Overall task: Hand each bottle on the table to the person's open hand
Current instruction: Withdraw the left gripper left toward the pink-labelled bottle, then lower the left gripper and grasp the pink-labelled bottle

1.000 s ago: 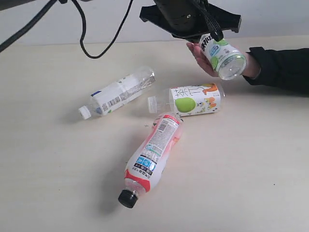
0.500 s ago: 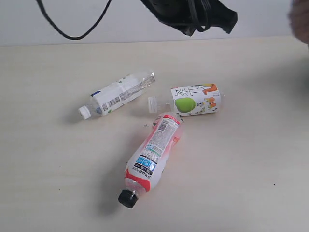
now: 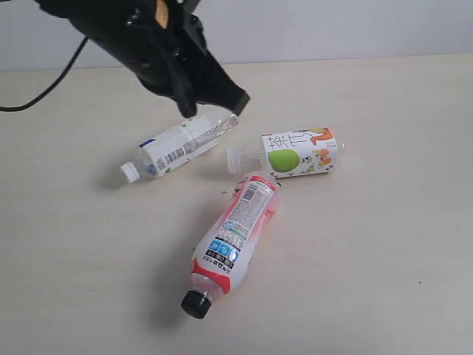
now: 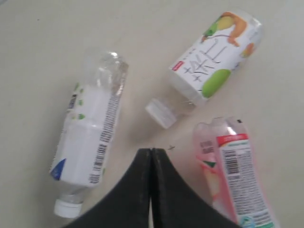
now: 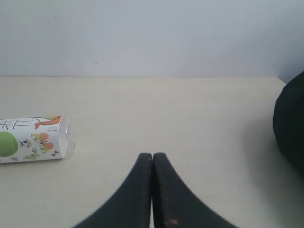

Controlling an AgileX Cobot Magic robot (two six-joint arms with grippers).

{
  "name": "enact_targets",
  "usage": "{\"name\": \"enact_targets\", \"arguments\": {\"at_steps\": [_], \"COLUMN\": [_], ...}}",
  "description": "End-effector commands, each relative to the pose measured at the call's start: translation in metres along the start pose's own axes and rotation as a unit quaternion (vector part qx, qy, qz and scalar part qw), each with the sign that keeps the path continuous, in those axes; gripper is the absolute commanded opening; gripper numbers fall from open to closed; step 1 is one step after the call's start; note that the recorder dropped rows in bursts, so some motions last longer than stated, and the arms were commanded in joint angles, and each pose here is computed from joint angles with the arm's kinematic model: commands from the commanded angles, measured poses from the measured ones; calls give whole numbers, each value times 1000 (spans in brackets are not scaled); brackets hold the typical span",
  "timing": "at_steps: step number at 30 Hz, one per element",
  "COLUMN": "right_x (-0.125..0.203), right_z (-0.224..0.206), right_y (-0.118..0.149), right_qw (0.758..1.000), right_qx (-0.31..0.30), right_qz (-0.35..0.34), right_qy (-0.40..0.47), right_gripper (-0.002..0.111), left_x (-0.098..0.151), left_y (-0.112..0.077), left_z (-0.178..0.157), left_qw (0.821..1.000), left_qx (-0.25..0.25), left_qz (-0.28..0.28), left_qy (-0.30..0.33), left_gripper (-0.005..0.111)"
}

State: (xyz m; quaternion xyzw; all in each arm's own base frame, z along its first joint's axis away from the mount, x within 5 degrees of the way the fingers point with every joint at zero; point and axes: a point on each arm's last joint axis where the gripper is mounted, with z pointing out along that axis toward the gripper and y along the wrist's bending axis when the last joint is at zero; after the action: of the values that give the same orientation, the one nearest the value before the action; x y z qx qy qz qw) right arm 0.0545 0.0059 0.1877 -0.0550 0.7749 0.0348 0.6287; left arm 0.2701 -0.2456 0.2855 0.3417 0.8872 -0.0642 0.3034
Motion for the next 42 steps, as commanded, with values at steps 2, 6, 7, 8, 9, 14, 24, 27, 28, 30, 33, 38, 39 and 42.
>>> {"name": "enact_targets", "arguments": {"at_steps": [2, 6, 7, 8, 9, 14, 24, 27, 28, 30, 33, 38, 39, 42], "right_x": [0, 0, 0, 0, 0, 0, 0, 0, 0, 0, 0, 0, 0, 0], "right_z": [0, 0, 0, 0, 0, 0, 0, 0, 0, 0, 0, 0, 0, 0], "right_y": [0, 0, 0, 0, 0, 0, 0, 0, 0, 0, 0, 0, 0, 0], "right_qw": [1000, 1000, 1000, 1000, 1000, 1000, 1000, 1000, 1000, 1000, 1000, 1000, 1000, 1000], "right_qx": [2, 2, 2, 2, 2, 2, 2, 2, 2, 2, 2, 2, 2, 2], "right_qz": [-4, -4, -4, -4, -4, -4, -4, -4, -4, -4, -4, -4, -4, -4], "right_qy": [-7, -6, -6, -6, -6, -6, -6, -6, -6, -6, -6, -6, -6, -6], "right_gripper": [0, 0, 0, 0, 0, 0, 0, 0, 0, 0, 0, 0, 0, 0], "left_x": [24, 47, 49, 50, 49, 40, 40, 47, 49, 52, 50, 44, 43, 40], "left_y": [39, 59, 62, 64, 66, 67, 67, 67, 67, 67, 67, 67, 66, 66], "left_z": [8, 25, 28, 30, 32, 34, 34, 34, 34, 34, 34, 34, 35, 34], "left_qw": [999, 998, 997, 997, 997, 997, 996, 996, 995, 995, 995, 997, 998, 999], "left_qx": [-31, -43, -44, -45, -45, -49, -49, -45, -44, -43, -43, -45, -43, -38], "left_qz": [-29, -7, 4, 18, 34, 60, 71, 68, 68, 67, 67, 65, 52, 11], "left_qy": [8, 53, 55, 55, 49, 0, -2, 38, 51, 62, 52, 22, 14, -3], "left_gripper": [0, 0, 0, 0, 0, 0, 0, 0, 0, 0, 0, 0, 0, 0]}}
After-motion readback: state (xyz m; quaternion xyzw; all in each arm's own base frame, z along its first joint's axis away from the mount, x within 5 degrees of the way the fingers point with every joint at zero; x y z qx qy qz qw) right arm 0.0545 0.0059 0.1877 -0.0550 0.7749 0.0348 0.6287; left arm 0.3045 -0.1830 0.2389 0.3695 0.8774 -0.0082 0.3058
